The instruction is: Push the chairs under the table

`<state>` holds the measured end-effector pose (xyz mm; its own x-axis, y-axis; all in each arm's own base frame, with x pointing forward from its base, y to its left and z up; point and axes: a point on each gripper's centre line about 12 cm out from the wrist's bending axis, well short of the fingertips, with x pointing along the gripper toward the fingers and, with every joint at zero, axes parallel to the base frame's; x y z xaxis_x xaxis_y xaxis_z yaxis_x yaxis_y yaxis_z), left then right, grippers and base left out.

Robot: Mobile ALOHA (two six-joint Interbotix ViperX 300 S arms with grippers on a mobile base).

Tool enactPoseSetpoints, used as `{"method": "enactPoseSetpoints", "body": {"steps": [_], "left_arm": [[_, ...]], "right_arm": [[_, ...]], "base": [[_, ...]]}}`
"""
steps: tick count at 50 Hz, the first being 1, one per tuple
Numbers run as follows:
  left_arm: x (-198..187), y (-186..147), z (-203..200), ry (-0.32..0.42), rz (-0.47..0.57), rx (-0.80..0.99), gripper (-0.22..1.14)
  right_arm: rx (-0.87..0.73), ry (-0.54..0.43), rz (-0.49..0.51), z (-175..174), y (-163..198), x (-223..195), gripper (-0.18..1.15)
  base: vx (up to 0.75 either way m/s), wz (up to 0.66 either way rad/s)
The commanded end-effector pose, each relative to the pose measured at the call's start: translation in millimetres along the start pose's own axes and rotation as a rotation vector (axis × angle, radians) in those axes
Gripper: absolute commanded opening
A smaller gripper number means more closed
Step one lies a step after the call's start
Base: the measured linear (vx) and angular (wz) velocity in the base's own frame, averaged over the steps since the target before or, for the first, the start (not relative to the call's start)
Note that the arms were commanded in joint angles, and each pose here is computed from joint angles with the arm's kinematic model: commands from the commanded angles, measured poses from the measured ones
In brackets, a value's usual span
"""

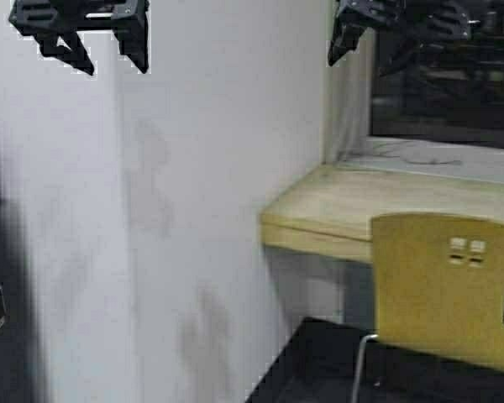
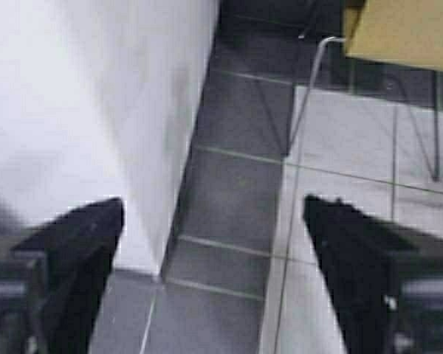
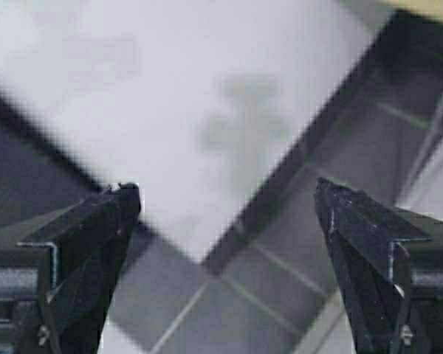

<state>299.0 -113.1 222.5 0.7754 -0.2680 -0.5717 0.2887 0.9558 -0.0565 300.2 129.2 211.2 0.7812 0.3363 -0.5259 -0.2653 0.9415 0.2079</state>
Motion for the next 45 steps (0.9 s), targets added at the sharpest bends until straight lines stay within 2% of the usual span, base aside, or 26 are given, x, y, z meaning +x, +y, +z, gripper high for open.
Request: {"method": "enactPoseSetpoints", "body": {"steps": [1,34,45], "left_arm": [[-2,-2,6,-0.021,-0.007,-0.006,1.02],[-1,-2,12,-0.026,-0.007,-0.018,1.02],[-1,-2,13,-0.025,-0.007,-0.027,1.02]], "right_arm": [[0.009,-0.044,0.006,13,1,-4,1.00],[0.001,-0.057,0.008,19,2,-4,1.00],[-0.006,-0.055,0.006,18,1,-1,1.00]], "base": [[-0.36,0.32],[-0.39,0.39],[-0.40,0.19]]}}
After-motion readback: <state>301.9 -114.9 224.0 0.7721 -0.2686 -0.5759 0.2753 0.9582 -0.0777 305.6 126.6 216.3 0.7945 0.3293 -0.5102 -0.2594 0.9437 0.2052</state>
